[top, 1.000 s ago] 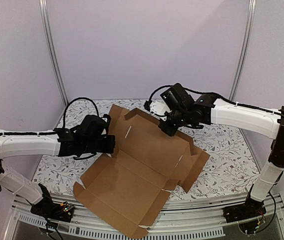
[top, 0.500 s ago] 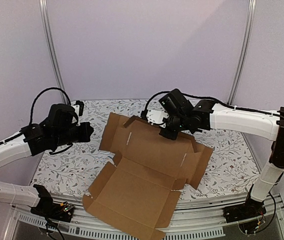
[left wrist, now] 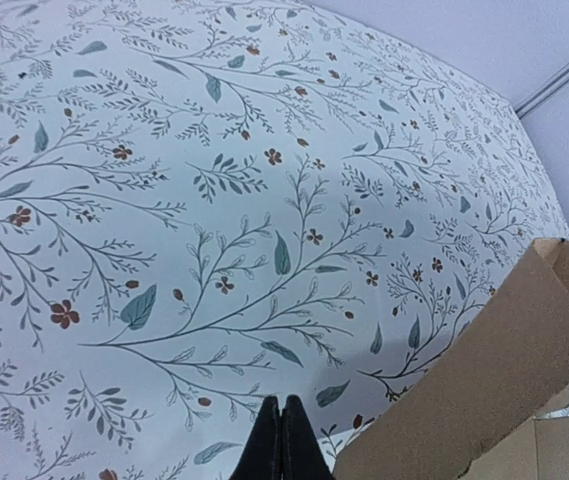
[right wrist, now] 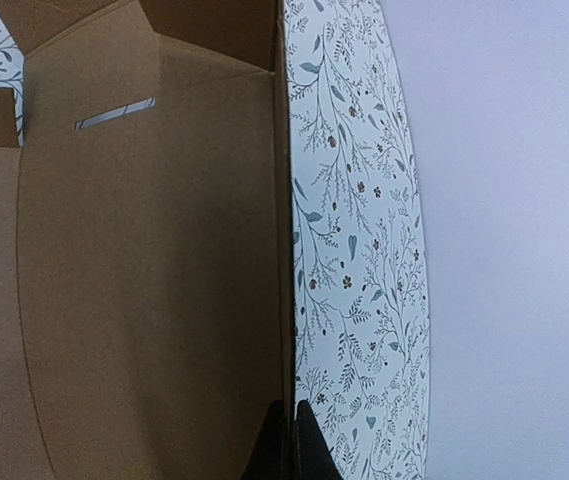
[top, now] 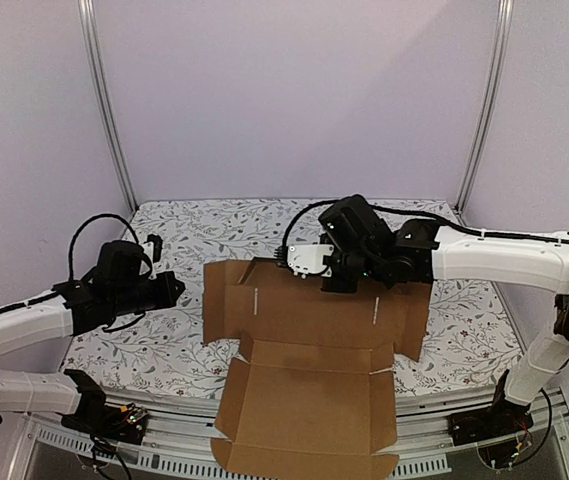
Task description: Fold the paper box
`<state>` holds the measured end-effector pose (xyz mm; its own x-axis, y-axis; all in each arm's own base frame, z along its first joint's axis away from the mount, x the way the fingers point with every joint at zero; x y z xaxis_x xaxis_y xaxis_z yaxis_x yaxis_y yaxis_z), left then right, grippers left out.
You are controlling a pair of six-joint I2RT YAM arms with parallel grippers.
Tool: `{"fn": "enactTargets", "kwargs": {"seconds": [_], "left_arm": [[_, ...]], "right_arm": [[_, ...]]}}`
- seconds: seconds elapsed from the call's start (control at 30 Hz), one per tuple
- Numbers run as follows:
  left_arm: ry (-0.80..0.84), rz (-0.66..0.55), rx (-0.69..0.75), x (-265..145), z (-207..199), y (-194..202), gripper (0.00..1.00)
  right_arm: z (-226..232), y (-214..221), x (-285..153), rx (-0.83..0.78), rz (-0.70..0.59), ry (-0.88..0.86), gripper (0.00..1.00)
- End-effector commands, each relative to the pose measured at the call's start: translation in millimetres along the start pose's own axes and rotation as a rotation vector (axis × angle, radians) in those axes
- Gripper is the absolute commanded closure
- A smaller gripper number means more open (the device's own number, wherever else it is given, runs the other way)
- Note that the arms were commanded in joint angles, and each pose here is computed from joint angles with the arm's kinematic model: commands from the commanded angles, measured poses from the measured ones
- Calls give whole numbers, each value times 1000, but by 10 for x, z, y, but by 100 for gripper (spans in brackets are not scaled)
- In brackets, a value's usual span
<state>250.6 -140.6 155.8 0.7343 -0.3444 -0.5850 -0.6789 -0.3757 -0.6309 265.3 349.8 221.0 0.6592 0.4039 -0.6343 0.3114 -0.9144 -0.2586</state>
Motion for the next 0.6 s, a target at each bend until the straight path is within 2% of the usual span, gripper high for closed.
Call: {"fn": "enactTargets", "kwargs": {"seconds": [0.0, 0.3, 0.57], "left_arm": [[198, 60, -49, 198, -188, 72, 100], [426, 150, -24, 436, -501, 178, 100], [615, 192, 10, 381, -703, 250, 100]], "right_arm": [[-102, -92, -185, -17, -75, 49, 100], [-82, -181, -317, -23, -134, 54, 100], [-47, -205, -320, -36, -115, 112, 100]]}}
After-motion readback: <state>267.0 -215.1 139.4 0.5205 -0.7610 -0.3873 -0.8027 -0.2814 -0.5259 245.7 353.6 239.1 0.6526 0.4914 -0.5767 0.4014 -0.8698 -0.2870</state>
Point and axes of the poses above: each gripper's point midway between its finger pads, its own x axis out along the fingers, its own z axis along the line the jaws close on, y = z × x, the point moved 4 cm from there along -x, back along the fingers, and after that the axes turned 10 degrees about -x, right-handed, at the moved point
